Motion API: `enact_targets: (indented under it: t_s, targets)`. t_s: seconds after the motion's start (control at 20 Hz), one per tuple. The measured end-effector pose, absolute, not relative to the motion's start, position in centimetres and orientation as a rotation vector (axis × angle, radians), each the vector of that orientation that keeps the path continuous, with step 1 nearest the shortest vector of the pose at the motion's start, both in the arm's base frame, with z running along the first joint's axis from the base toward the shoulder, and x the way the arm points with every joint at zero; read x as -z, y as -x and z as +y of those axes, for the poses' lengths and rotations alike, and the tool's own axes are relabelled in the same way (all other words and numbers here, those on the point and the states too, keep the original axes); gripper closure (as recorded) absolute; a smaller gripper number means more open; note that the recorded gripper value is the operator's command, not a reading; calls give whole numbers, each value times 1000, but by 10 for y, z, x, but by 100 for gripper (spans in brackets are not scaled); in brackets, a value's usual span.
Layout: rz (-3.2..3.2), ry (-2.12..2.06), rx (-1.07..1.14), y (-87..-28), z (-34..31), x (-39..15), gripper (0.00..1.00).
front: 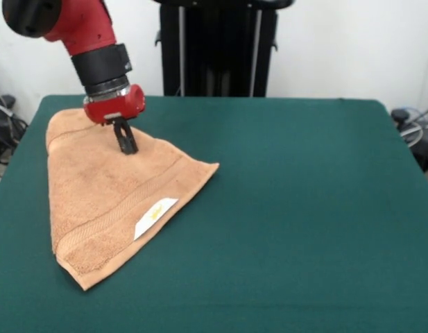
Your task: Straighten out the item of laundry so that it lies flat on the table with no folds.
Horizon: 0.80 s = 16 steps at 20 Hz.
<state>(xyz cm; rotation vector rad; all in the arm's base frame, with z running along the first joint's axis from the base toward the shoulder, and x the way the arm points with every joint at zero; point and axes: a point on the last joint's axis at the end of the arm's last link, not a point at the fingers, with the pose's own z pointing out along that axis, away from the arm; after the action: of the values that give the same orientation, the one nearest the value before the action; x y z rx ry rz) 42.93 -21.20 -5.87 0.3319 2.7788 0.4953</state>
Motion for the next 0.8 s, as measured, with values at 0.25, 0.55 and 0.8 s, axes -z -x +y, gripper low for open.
enact_targets:
  t_s: [0.25, 0.55, 0.8]
  targets:
    - [2725, -393, -592, -425, -218, 62, 100]
    - [2603, -522, -761, -413, -224, 71, 100]
    - [2551, -588, -808, -409, -217, 75, 100]
